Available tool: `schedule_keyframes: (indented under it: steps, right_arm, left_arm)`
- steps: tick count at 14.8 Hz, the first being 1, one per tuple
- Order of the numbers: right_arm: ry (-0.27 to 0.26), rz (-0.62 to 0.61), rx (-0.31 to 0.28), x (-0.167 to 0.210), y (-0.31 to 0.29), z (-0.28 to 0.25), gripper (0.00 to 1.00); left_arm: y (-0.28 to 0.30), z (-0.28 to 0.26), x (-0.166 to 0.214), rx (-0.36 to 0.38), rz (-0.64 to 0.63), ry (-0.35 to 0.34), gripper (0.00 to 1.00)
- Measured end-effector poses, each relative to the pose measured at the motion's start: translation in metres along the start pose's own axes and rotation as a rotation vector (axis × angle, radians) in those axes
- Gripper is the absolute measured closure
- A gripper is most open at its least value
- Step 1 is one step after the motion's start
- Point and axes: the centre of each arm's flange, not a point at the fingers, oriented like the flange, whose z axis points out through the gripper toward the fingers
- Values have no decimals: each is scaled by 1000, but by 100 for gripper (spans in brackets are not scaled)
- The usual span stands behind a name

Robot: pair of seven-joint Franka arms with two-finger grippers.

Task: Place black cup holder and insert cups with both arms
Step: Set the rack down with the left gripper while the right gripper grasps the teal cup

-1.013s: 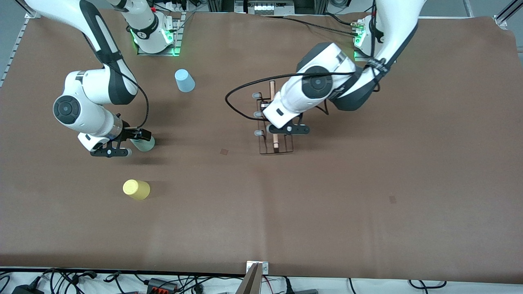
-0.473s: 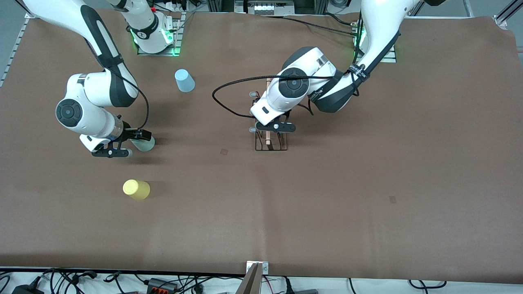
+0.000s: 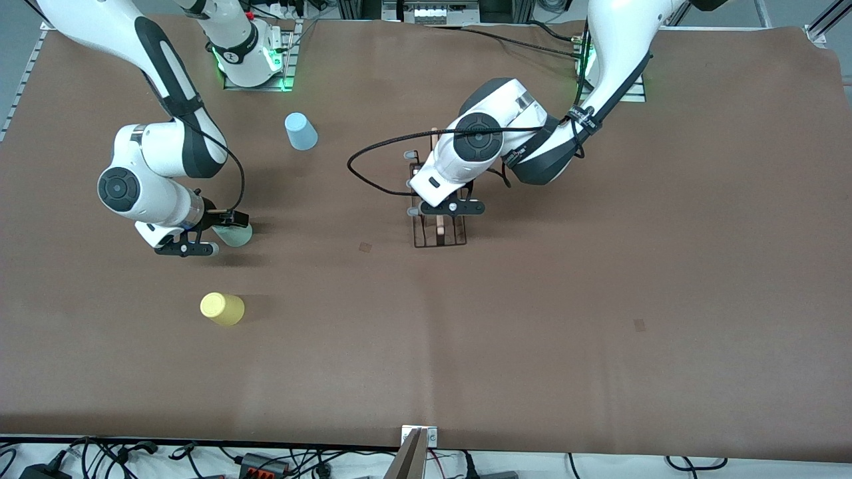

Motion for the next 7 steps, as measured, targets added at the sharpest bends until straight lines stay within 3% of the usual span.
schedule_keyframes:
  steps: [3,7]
  right_arm:
    - [-6,8,0,0,4,3,0]
    - [-14,11,-1,1,7,8,0]
  left_arm:
    - [0,2,0,3,-17,-4,63]
    - [-3,-13,-4,47,-36,-34,25]
